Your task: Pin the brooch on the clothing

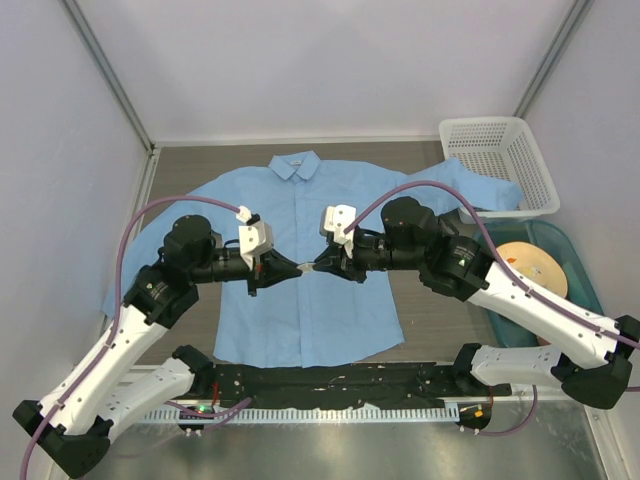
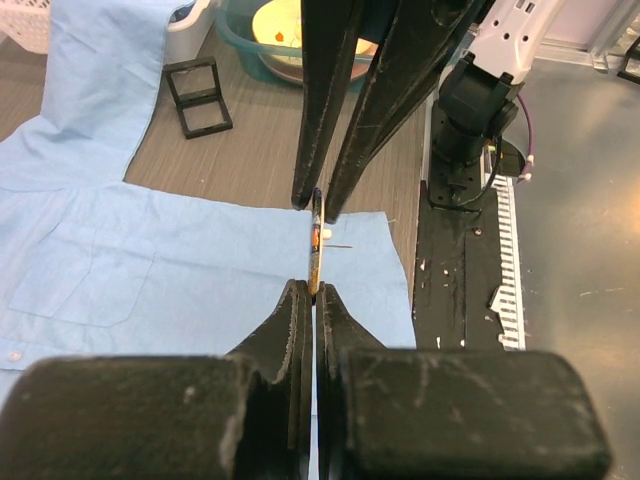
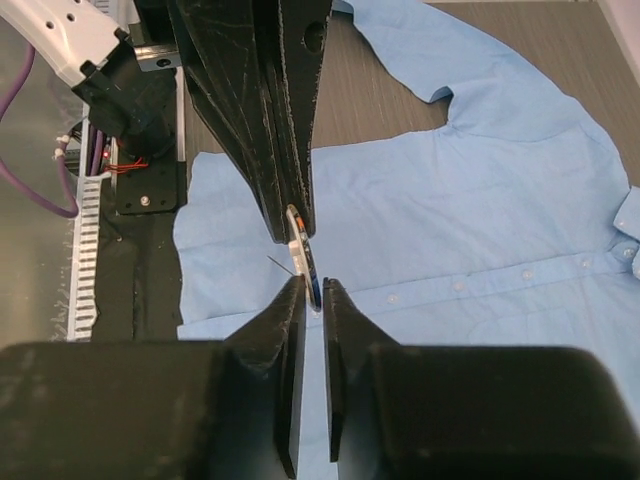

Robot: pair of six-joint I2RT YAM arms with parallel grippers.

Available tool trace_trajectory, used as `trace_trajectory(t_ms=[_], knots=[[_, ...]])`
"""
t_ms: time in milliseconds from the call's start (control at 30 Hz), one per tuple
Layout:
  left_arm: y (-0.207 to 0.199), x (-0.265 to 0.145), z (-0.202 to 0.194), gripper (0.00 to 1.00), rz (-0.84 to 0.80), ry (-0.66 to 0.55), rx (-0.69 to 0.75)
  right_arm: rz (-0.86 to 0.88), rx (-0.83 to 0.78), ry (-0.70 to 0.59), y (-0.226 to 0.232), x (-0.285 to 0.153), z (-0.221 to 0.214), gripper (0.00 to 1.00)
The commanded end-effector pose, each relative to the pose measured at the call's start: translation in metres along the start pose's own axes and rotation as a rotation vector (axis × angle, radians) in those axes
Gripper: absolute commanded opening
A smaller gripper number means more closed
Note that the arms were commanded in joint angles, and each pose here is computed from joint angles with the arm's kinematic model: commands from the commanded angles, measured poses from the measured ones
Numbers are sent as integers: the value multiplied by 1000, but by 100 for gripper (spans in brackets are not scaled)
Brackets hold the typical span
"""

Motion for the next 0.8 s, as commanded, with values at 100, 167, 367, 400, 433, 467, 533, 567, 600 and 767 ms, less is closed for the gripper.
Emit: trace_trajectory(t_ms=[100, 167, 367, 400, 433, 467, 533, 567, 600, 767], knots=[[1, -5, 20, 5, 7, -35, 45, 41, -29, -71, 5, 0, 21, 1], [2, -7, 20, 15, 32, -30, 43, 50, -37, -74, 6, 0, 21, 1], [0, -13, 19, 21, 47, -22, 60, 99, -55, -68, 13, -1, 17, 1], [-1, -13, 19, 21, 46, -24, 63, 107, -54, -61, 15, -2, 16, 1], [-1, -13, 19, 22, 42, -26, 67, 122, -55, -54, 16, -1, 14, 1], [-2, -13, 20, 23, 37, -29, 74, 127, -52, -47, 17, 0, 13, 1], [-3, -14, 24, 26, 26, -38, 99, 136, -47, -29, 18, -1, 12, 1], [-3, -15, 25, 27, 24, -38, 101, 142, -46, -14, 18, 2, 9, 1], [-4, -14, 24, 27, 20, -31, 95, 145, -40, 1, 18, 1, 8, 1], [-2, -14, 28, 30, 20, -22, 97, 131, -36, 27, 14, 4, 4, 1]])
Point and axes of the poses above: each gripper's point midway between its finger pads, its own x axis out along the fingers, its own y axis along the line the jaws close on, z = x × y, the point moved 3 cm from there along -x, back along the fingers, and after that the axes turned 11 degrees about x, right-handed, at the moved point
